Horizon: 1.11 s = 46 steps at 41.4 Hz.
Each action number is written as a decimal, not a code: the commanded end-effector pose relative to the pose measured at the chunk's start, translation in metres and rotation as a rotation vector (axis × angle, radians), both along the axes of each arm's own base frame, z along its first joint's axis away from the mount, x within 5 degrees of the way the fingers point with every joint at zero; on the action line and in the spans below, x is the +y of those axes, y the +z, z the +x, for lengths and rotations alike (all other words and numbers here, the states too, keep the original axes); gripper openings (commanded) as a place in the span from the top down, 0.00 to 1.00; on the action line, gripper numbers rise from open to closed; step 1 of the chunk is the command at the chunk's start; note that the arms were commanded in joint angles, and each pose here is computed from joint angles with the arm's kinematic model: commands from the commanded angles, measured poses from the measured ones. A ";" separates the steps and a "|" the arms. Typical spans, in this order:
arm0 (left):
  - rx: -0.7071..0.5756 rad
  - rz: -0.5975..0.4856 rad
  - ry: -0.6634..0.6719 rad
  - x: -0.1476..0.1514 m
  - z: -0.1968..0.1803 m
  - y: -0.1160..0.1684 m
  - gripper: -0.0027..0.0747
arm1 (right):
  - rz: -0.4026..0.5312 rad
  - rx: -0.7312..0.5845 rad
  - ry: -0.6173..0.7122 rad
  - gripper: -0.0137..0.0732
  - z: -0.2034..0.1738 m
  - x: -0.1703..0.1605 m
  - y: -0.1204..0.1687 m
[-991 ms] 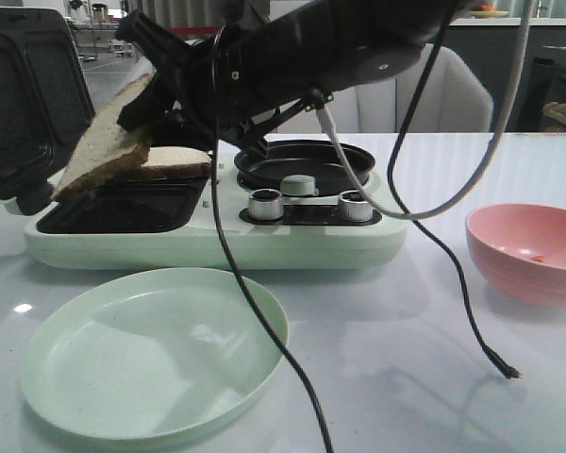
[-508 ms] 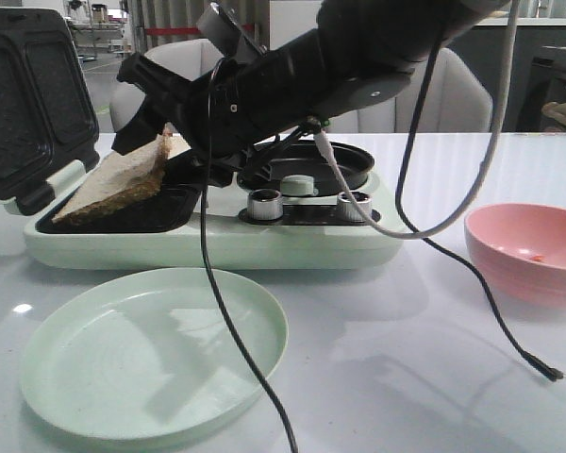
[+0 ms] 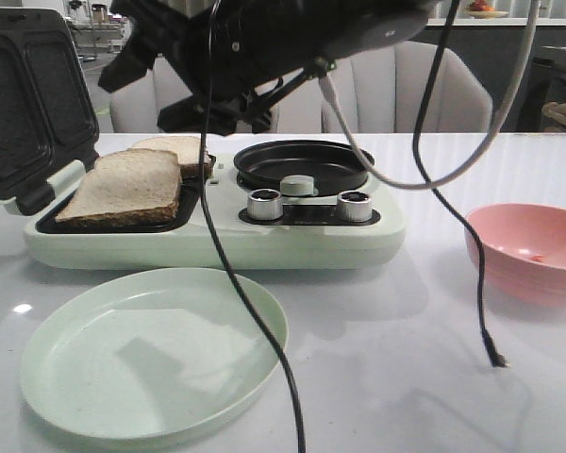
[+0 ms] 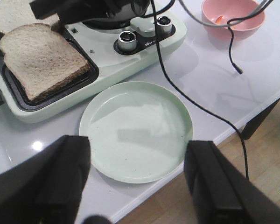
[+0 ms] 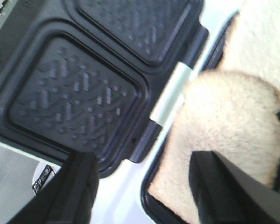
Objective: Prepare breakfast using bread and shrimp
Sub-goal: 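Open the right gripper and withdraw it from the press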
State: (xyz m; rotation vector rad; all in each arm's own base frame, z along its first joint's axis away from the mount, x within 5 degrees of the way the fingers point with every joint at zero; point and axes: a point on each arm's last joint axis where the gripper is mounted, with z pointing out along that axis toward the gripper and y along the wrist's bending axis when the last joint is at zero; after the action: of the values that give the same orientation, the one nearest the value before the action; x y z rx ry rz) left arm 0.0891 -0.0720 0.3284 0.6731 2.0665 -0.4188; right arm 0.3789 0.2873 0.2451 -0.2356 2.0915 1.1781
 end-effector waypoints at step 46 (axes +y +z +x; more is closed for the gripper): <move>-0.064 -0.065 -0.007 -0.003 0.001 0.014 0.33 | -0.633 -0.374 -0.078 0.33 -0.209 -0.177 0.160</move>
State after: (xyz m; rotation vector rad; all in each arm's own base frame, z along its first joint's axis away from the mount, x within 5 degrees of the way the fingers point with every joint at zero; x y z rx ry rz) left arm 0.0891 -0.0720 0.3284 0.6731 2.0665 -0.4188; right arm 0.1908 0.1265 0.3882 -0.6457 2.1832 0.3480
